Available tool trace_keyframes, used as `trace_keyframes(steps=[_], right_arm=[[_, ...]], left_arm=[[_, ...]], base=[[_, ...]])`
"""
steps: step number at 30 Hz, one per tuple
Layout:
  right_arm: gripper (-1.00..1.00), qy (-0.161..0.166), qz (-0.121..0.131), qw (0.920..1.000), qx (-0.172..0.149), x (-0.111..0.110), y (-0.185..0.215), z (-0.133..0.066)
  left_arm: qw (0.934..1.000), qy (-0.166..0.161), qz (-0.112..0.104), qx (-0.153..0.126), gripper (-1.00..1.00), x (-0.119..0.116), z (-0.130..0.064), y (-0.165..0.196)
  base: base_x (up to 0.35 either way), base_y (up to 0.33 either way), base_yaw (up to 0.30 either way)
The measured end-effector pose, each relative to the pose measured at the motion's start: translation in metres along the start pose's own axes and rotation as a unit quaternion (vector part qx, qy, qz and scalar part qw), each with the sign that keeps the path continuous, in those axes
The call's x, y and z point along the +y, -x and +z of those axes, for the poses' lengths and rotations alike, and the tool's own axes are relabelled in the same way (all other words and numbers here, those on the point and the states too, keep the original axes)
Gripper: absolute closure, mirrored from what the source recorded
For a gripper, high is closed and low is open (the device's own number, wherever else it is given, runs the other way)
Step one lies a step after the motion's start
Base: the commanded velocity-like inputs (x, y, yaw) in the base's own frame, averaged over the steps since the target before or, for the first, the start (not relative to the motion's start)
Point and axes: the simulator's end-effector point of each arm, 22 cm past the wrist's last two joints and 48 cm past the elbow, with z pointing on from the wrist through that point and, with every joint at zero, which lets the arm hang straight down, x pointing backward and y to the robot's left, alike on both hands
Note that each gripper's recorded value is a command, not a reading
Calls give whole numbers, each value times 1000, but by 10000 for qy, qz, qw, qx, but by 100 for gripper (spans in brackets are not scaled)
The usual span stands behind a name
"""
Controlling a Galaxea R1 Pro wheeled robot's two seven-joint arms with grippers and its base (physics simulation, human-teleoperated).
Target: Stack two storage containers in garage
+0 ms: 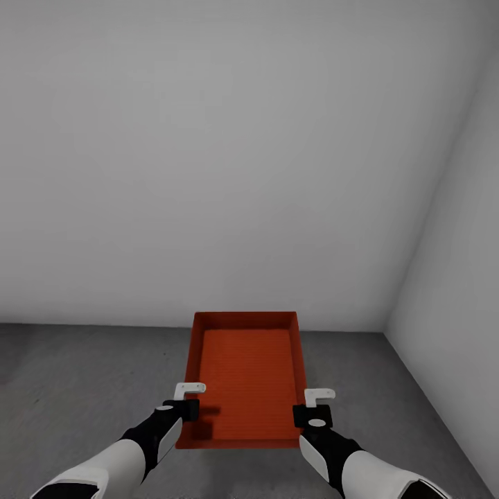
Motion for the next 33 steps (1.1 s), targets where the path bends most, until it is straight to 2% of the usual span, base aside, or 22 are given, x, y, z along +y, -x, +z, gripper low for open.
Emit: trace_keyframes(steps=[21,33], right_arm=[[100,12,-26,9999,167,3,-19,12],[100,17,-40,9997,259,6,-32,26]], left_arm=[[9999,-1,3,169,100,0,14,-18],[9997,-1,4,262,100,0,29,-30]], base=[[0,0,0],[0,0,0]])
